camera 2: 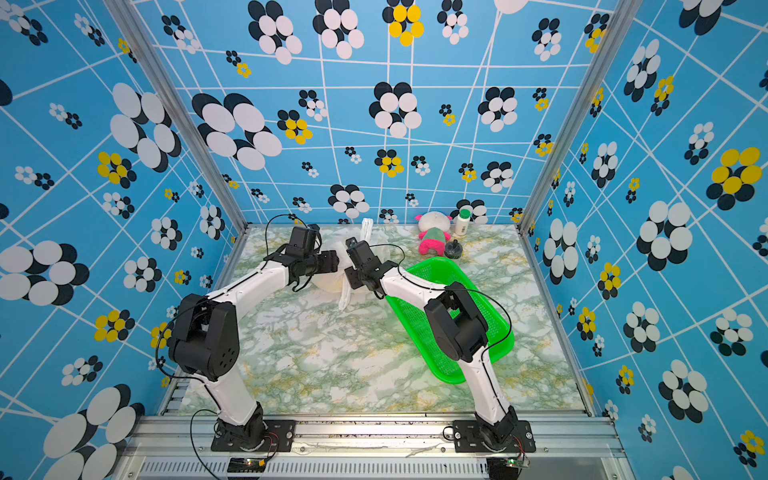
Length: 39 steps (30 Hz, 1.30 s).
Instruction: Untie the knot of the plastic bag and take out the fruit
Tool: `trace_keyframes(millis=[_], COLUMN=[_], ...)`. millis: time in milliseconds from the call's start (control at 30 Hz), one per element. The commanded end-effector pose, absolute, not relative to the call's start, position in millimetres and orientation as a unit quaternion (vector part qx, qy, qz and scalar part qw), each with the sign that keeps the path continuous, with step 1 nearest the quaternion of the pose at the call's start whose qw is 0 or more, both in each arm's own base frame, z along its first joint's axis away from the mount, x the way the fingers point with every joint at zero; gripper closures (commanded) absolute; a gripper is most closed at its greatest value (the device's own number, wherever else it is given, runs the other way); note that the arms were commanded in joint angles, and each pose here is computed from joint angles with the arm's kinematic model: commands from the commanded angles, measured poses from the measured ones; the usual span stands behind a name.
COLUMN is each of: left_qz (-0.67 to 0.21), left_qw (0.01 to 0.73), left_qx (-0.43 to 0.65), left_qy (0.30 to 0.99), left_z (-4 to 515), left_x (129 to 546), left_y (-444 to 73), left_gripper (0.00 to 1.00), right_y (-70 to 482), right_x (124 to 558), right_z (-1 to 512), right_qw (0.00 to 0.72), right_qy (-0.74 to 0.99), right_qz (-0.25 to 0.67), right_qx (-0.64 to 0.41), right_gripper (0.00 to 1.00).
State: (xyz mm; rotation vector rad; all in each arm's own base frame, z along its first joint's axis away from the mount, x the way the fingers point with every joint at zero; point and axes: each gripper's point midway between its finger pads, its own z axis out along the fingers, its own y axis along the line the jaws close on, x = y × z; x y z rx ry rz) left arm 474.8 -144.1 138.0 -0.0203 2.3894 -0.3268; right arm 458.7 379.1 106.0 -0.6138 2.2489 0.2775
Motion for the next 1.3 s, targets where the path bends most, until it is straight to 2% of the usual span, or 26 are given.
trace_keyframes(millis=[0,67,167,267,367,467,533,667,733,867,1167,1200,1233,1267], left_qz=[-0.138,-0.140,-0.146,-0.145,-0.137,-0.139,-0.144,-0.149,-0.152,-0.159,-0.135,-0.133,-0.132,-0.131], left_qw=[0.348,0.347,0.346,0.338,0.332,0.328,0.328,0.328,0.333,0.358,0.395,0.401,0.406,0.411], left_qx=[0.000,0.001,0.003,0.003,0.002,0.004,0.005,0.007,0.005,-0.003,-0.010,-0.007,-0.005,-0.001], left_qy=[0.927,0.927,0.927,0.930,0.933,0.934,0.934,0.933,0.931,0.920,0.909,0.906,0.904,0.902], left_z=[136,137,137,133,127,124,123,125,130,146,188,193,196,198], left_x=[475,474,471,472,473,474,475,474,471,453,384,376,371,364], left_y=[-150,-150,-153,-154,-153,-155,-157,-158,-157,-151,-121,-120,-119,-119], left_gripper=[0.29,0.14,0.02,0.01,0.08,0.24,0.41,0.84,1.00,1.00,1.00,0.97,0.84,0.62], right_y=[383,384,383,382,377,373,372,373,372,372,379,381,383,386], right_x=[458,458,459,461,465,464,464,459,455,437,385,377,371,363], right_z=[143,150,159,158,153,151,151,156,160,162,186,192,197,202], right_qw=[0.415,0.423,0.435,0.435,0.428,0.427,0.427,0.427,0.430,0.431,0.449,0.451,0.451,0.453], right_qy=[0.867,0.863,0.858,0.860,0.866,0.868,0.868,0.866,0.863,0.855,0.830,0.825,0.821,0.815], right_qz=[0.150,0.159,0.165,0.164,0.154,0.150,0.150,0.157,0.160,0.169,0.206,0.219,0.230,0.242], right_qx=[-0.230,-0.226,-0.218,-0.213,-0.209,-0.206,-0.206,-0.211,-0.213,-0.234,-0.261,-0.263,-0.264,-0.267], right_gripper=[0.43,0.34,0.32,0.37,0.49,0.64,0.76,0.97,1.00,1.00,1.00,1.00,1.00,1.00])
